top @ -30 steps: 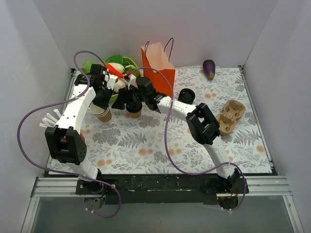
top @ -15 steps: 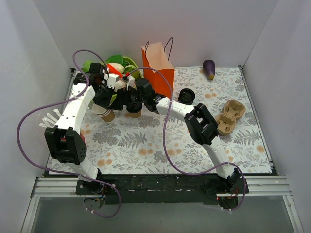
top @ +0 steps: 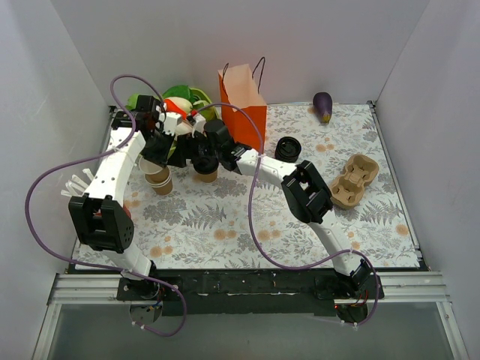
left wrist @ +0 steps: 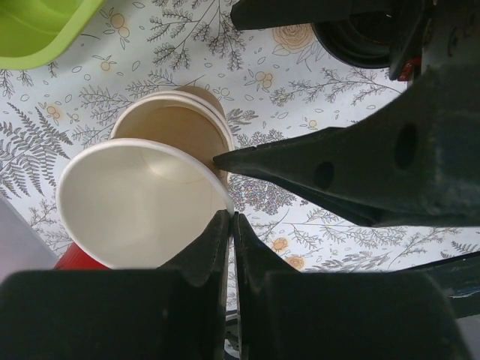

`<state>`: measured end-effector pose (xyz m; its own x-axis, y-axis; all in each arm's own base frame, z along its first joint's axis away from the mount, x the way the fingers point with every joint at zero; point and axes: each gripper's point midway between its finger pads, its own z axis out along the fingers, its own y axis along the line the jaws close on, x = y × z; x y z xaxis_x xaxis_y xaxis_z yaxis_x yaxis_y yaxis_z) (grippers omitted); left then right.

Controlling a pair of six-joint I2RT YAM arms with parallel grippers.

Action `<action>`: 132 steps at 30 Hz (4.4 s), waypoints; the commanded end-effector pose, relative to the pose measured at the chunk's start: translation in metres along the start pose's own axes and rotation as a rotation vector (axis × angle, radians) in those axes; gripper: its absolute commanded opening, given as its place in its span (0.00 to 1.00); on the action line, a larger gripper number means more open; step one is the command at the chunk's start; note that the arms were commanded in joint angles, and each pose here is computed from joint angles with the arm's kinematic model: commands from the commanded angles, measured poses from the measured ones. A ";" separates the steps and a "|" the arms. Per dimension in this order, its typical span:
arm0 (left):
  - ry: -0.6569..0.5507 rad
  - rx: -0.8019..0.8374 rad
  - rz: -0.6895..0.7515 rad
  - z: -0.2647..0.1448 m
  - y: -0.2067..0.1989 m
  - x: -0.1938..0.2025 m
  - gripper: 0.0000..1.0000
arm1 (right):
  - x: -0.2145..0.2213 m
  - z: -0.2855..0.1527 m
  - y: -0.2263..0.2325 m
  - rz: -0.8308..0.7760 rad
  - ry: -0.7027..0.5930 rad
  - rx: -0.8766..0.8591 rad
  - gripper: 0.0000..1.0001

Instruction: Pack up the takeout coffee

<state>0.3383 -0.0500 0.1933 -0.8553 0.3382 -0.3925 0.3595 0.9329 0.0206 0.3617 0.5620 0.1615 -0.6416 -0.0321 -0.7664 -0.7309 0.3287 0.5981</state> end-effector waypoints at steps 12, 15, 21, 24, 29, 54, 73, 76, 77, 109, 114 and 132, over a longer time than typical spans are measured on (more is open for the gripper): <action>-0.158 -0.103 0.105 -0.059 0.018 -0.037 0.00 | -0.072 -0.034 0.037 -0.142 -0.147 -0.179 0.87; -0.163 -0.063 0.127 -0.065 0.010 -0.033 0.00 | -0.081 -0.053 0.038 -0.171 -0.150 -0.179 0.87; -0.193 0.190 0.212 -0.076 -0.039 -0.028 0.00 | -0.054 -0.116 0.026 -0.325 -0.045 -0.118 0.84; -0.195 0.255 0.288 -0.077 -0.064 -0.019 0.00 | -0.027 -0.153 0.023 -0.460 0.014 -0.094 0.83; -0.195 0.393 0.469 -0.078 -0.119 0.001 0.00 | 0.003 -0.206 0.021 -0.634 0.087 -0.033 0.82; -0.071 0.505 0.853 0.046 -0.268 0.026 0.00 | -0.018 -0.352 -0.179 -0.836 0.274 0.577 0.60; -0.122 0.567 0.688 0.021 -0.287 0.009 0.38 | -0.039 -0.313 -0.211 -0.911 0.277 0.484 0.54; -0.197 0.559 0.572 0.009 -0.273 -0.021 0.39 | -0.039 -0.311 -0.213 -0.897 0.289 0.474 0.54; -0.224 0.559 0.532 0.004 -0.267 -0.030 0.39 | -0.037 -0.310 -0.212 -0.891 0.293 0.462 0.54; -0.333 0.451 0.263 0.000 -0.186 -0.076 0.41 | -0.015 -0.310 -0.226 -0.805 0.391 0.454 0.48; -0.327 0.451 0.261 0.002 -0.186 -0.074 0.41 | -0.009 -0.311 -0.221 -0.806 0.394 0.440 0.50; -0.322 0.448 0.262 0.003 -0.185 -0.072 0.42 | -0.008 -0.310 -0.237 -0.810 0.424 0.524 0.29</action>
<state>0.3370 -0.2513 0.1938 -0.6183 0.4511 -0.6436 0.7171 0.6590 -0.2270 0.4610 0.1878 0.0875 -0.1416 -0.7246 -0.6745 -0.8619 0.4254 -0.2760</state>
